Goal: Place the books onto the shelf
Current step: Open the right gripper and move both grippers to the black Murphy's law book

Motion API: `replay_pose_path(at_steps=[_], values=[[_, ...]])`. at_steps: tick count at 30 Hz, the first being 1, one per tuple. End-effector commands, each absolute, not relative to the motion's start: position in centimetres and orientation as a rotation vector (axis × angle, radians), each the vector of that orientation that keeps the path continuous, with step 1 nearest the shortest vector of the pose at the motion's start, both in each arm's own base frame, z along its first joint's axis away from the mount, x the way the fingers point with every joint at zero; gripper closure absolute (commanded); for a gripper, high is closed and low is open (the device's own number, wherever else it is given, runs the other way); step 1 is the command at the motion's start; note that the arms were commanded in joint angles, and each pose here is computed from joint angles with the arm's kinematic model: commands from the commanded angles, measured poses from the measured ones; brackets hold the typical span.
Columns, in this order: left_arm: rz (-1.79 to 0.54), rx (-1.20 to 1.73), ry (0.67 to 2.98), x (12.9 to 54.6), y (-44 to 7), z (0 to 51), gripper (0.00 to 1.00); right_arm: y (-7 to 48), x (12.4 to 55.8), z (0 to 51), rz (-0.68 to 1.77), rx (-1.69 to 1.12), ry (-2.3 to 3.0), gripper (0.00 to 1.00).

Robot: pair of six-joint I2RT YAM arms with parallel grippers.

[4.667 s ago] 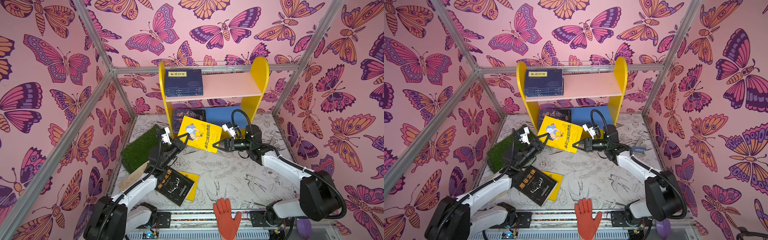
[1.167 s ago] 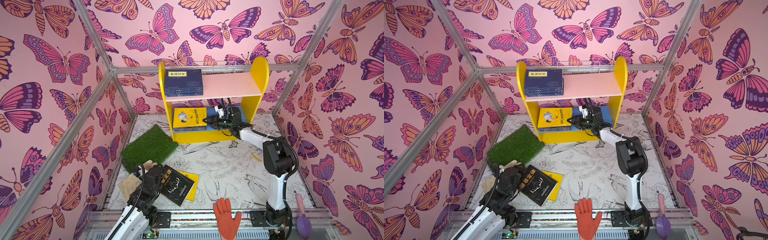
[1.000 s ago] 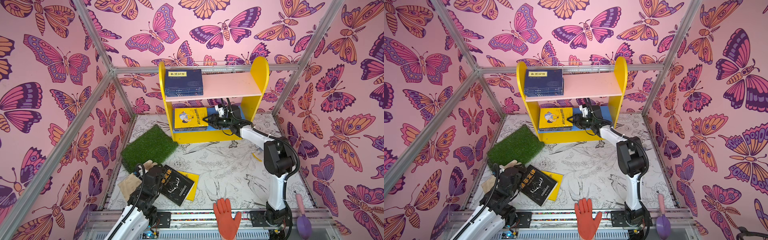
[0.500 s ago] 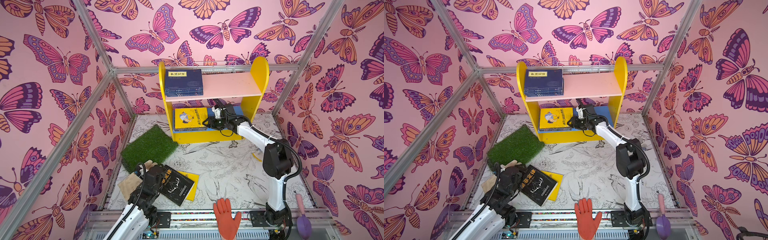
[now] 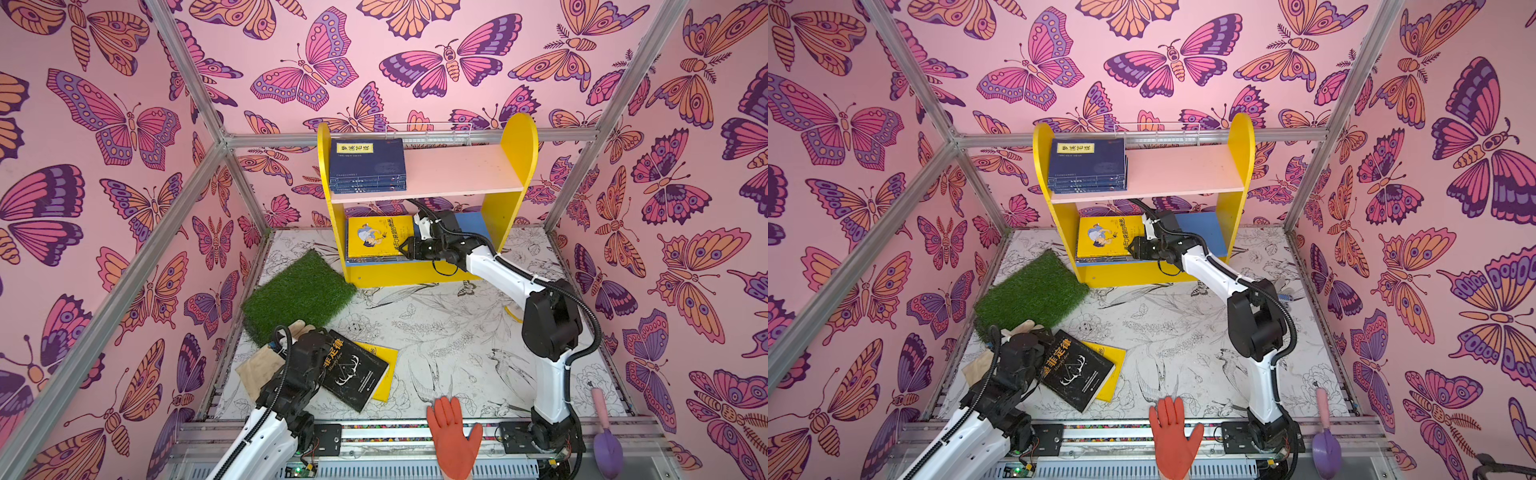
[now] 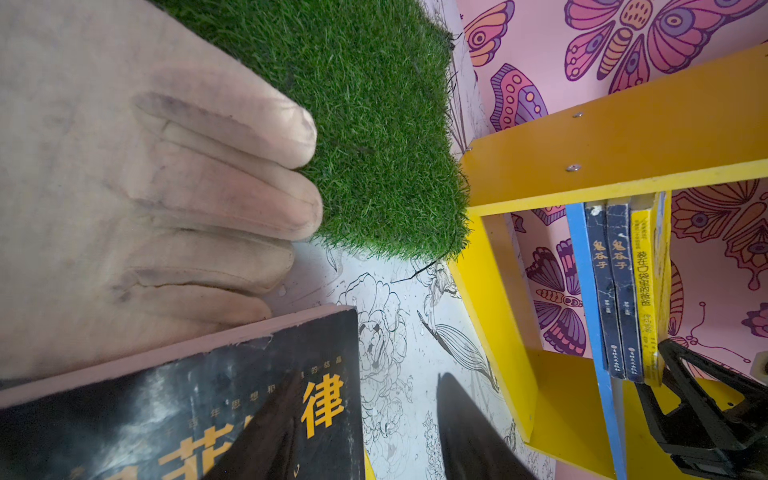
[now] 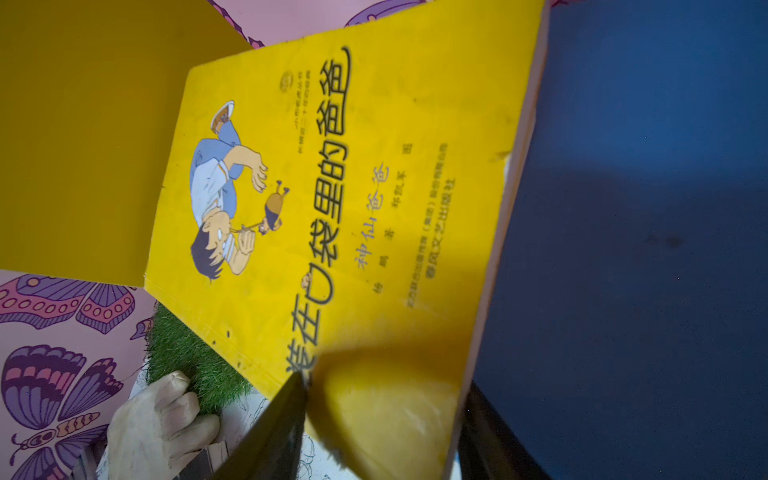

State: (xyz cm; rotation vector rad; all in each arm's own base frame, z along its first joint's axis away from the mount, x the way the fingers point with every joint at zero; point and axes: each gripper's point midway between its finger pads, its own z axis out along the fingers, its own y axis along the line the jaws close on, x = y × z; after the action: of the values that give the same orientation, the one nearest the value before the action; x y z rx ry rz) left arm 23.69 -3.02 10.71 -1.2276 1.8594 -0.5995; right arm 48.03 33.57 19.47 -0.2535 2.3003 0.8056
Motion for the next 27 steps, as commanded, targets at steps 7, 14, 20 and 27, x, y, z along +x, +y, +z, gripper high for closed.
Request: replay_pose_path(at_steps=[7,14,20,27], values=[[-0.439,-1.092,1.957,24.0,-2.5,12.4,0.46,29.5,46.7,24.7,0.526,-0.261,2.127,0.31],[-0.373,-1.099,2.114,24.0,-2.7,10.6,0.44,25.0,39.8,24.7,0.509,-0.238,2.077,0.31],[-0.354,-1.249,2.227,22.9,-2.0,7.0,0.42,32.7,28.0,17.1,0.646,-0.816,2.225,0.31],[-0.251,-1.255,2.324,22.2,-0.1,5.4,0.26,37.0,19.3,8.4,0.376,-1.387,2.297,0.29]])
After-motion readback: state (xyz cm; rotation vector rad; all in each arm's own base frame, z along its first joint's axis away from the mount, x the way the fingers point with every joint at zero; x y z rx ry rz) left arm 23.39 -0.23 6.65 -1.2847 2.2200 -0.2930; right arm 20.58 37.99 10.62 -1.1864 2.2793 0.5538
